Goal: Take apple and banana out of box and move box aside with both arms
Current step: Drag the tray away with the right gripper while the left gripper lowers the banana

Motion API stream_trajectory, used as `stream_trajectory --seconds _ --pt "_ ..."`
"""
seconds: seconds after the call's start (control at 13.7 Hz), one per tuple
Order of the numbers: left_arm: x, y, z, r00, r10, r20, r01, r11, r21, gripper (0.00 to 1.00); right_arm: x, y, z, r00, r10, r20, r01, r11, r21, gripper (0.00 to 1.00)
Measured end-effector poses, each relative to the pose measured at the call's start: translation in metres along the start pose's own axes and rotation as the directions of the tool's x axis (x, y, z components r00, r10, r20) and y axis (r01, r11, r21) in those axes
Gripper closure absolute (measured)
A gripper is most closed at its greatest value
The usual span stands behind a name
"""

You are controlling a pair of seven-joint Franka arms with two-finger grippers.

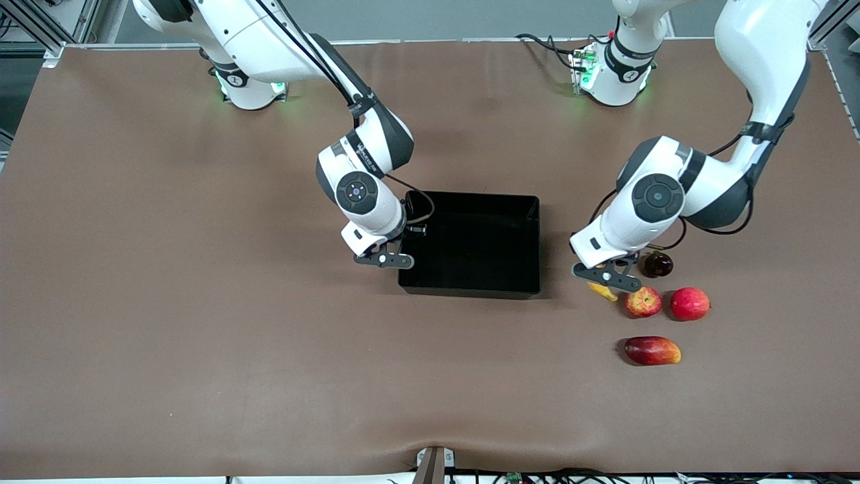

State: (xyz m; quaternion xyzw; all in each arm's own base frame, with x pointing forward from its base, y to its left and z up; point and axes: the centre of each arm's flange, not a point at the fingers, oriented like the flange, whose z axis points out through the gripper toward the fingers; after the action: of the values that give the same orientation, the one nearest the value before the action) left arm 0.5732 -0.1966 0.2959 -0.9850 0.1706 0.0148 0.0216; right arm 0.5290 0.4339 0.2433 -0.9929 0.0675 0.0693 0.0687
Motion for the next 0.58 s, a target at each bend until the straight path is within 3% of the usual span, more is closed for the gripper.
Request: stream_trajectory --seconds 0.36,0.58 --pt "-0.008 -0.035 0.044 0.997 0.045 -0.057 -0.044 0.999 0.031 0.63 0.007 -0.002 -0.013 1.0 0.014 -0.011 -0.014 1.0 0.009 0.91" --pt "-0.008 -0.057 0.07 0.994 0.058 -0.089 -0.057 0.998 0.017 0.63 0.017 0.01 -0.023 0.999 0.04 0.013 -0.04 0.999 -0.016 0.94"
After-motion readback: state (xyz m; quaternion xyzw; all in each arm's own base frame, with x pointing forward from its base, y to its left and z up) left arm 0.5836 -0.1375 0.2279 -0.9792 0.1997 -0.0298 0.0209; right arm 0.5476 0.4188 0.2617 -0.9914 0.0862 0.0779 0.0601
